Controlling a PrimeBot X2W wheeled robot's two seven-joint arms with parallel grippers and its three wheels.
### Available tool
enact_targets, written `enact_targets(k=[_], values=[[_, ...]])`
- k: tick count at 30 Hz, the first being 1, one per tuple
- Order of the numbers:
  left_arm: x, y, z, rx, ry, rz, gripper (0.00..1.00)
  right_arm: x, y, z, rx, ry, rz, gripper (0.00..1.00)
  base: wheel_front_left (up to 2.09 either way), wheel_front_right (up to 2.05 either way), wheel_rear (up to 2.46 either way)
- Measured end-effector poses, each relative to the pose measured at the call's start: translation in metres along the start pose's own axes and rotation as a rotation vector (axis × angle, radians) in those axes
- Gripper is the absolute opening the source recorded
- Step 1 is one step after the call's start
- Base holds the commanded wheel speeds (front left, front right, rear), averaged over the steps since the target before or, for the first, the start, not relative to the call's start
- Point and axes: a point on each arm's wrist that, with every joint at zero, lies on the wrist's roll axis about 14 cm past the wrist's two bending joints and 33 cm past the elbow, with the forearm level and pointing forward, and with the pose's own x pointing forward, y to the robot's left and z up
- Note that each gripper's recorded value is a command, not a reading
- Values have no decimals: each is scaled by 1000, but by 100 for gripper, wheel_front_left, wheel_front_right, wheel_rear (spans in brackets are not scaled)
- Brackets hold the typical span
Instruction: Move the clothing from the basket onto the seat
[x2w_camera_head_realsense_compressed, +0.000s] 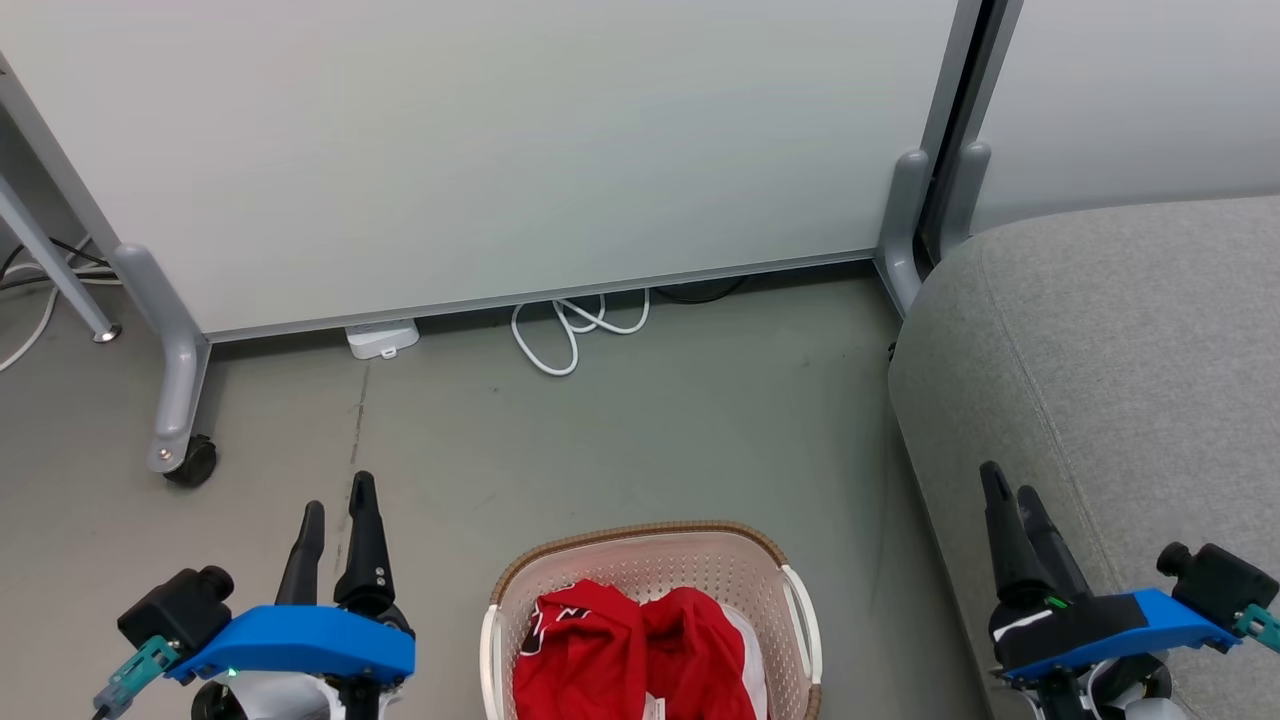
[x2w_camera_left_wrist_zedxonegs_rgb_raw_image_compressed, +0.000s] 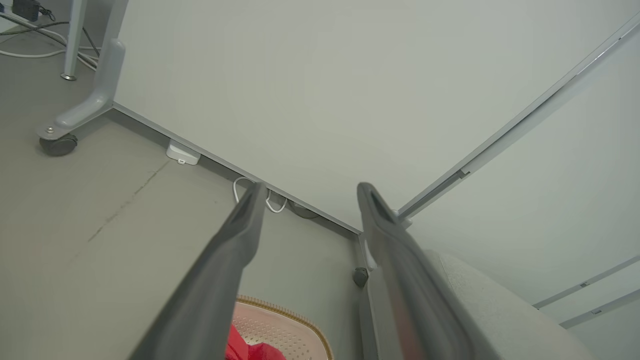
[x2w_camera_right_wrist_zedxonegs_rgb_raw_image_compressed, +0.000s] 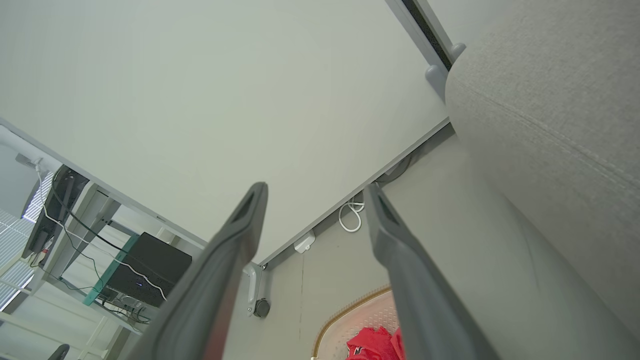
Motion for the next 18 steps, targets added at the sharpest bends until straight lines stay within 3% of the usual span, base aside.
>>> enact_targets(k=[18], values=[[-1, -11, 0, 210, -27, -39, 100, 2, 6, -4, -231, 10, 33, 100, 0, 0, 0]])
